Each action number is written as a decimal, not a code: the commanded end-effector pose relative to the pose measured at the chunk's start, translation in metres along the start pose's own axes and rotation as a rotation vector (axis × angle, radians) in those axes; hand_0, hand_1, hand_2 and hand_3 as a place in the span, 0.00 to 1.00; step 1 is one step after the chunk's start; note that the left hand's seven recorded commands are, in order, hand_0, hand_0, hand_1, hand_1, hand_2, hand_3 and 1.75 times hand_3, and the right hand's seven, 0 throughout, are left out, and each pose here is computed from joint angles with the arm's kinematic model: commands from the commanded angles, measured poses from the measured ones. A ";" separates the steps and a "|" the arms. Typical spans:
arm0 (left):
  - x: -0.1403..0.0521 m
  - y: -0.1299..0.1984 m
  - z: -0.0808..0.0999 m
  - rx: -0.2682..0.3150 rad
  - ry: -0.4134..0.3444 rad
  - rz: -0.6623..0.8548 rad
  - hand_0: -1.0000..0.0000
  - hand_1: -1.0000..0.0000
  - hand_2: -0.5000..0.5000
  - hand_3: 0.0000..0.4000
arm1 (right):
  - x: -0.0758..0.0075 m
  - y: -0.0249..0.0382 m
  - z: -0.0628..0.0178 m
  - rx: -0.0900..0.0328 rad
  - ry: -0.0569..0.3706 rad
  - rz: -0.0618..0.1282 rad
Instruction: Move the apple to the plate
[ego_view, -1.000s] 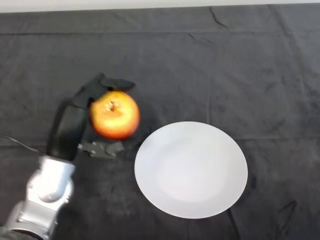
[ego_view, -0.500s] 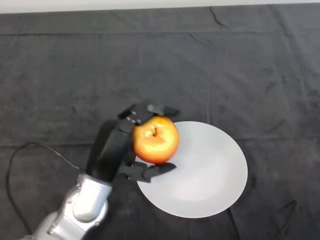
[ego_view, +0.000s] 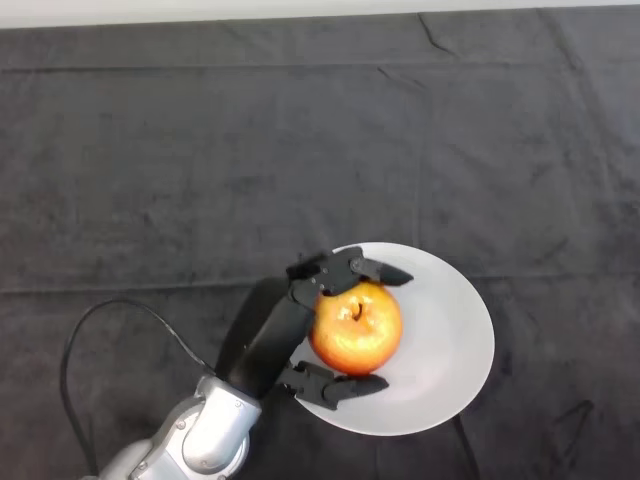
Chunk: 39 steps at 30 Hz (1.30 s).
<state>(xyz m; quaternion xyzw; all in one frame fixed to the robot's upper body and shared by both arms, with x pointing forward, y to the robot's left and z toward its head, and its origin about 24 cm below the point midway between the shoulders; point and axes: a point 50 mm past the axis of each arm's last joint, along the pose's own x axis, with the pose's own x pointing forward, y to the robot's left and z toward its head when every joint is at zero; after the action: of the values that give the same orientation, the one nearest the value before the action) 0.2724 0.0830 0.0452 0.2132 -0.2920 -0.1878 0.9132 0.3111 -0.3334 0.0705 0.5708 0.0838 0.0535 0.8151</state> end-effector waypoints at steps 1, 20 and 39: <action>0.004 0.004 -0.003 0.032 -0.010 -0.028 0.00 0.22 0.39 1.00 | -0.0017 0.0062 0.0098 -0.008 -0.039 0.022; 0.003 0.012 -0.015 0.045 0.057 -0.098 1.00 1.00 0.50 0.00 | -0.0017 0.0062 0.0099 -0.006 -0.038 0.023; -0.014 0.094 -0.013 0.089 0.004 0.147 1.00 1.00 0.50 0.00 | -0.0017 0.0062 0.0098 -0.006 -0.038 0.023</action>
<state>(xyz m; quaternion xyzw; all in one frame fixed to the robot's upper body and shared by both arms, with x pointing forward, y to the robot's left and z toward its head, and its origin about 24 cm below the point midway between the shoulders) 0.2926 0.1561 0.0736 0.2218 -0.3125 -0.1229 0.9154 0.3111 -0.3334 0.0705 0.5708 0.0838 0.0535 0.8151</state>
